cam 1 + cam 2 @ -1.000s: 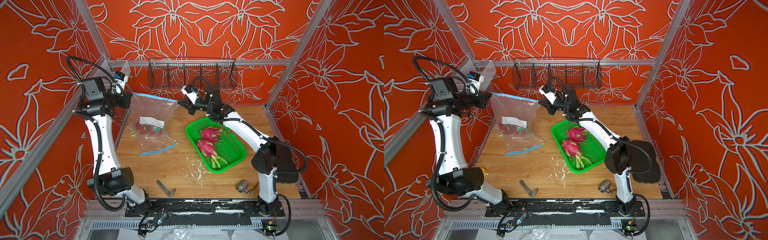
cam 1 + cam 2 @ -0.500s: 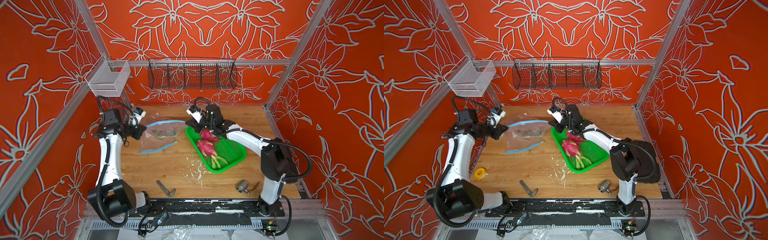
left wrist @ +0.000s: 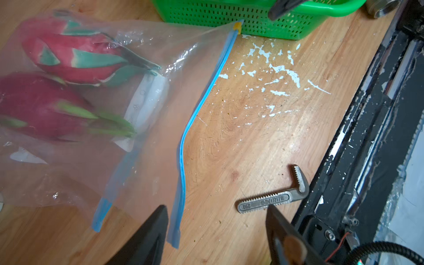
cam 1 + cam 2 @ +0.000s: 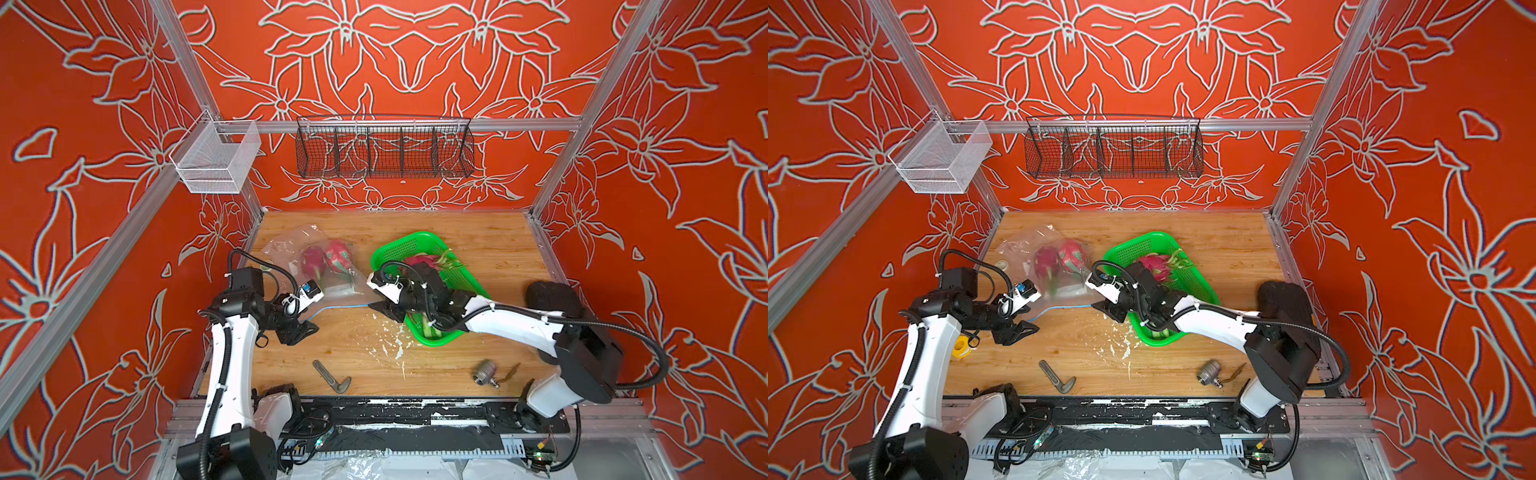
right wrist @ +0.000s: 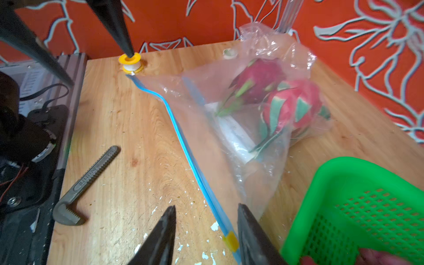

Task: Open the zip-top bag and take out the dragon fruit
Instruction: Adjust the zipper food storage bag in the zipper food storage bag, then open the zipper food storage bag.

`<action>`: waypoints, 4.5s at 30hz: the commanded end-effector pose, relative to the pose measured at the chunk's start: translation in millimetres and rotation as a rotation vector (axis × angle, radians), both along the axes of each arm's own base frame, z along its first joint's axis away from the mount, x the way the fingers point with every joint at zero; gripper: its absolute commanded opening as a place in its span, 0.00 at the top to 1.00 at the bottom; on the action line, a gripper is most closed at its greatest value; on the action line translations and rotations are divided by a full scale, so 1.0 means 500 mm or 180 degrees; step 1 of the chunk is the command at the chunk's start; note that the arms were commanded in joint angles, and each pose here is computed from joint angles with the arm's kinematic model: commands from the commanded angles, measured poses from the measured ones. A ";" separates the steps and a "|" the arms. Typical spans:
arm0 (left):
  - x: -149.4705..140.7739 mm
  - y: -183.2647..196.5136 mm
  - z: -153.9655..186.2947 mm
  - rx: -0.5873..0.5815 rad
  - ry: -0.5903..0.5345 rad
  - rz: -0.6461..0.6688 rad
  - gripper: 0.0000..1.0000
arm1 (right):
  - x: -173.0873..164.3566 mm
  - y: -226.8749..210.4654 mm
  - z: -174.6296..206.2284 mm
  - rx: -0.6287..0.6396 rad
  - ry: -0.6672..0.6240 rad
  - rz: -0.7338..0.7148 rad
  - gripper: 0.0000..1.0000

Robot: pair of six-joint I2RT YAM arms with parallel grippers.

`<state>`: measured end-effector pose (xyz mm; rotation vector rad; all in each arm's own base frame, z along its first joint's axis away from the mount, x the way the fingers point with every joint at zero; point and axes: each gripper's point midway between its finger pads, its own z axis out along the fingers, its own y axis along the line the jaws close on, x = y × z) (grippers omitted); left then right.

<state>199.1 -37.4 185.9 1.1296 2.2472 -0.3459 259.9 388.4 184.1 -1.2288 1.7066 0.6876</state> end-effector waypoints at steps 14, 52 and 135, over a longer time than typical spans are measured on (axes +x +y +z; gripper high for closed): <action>0.116 -0.029 -0.020 0.0069 0.0085 0.0021 0.38 | -0.040 -0.003 -0.018 0.0608 0.0372 -0.1076 0.52; 0.095 -0.027 -0.023 0.0055 0.0528 -0.0076 0.50 | 0.132 0.219 -0.100 0.1728 -0.0415 -0.0938 0.71; 0.121 0.003 -0.092 -0.0516 0.1182 0.0480 1.00 | -0.001 0.345 -0.137 0.1566 -0.0563 -0.0453 0.44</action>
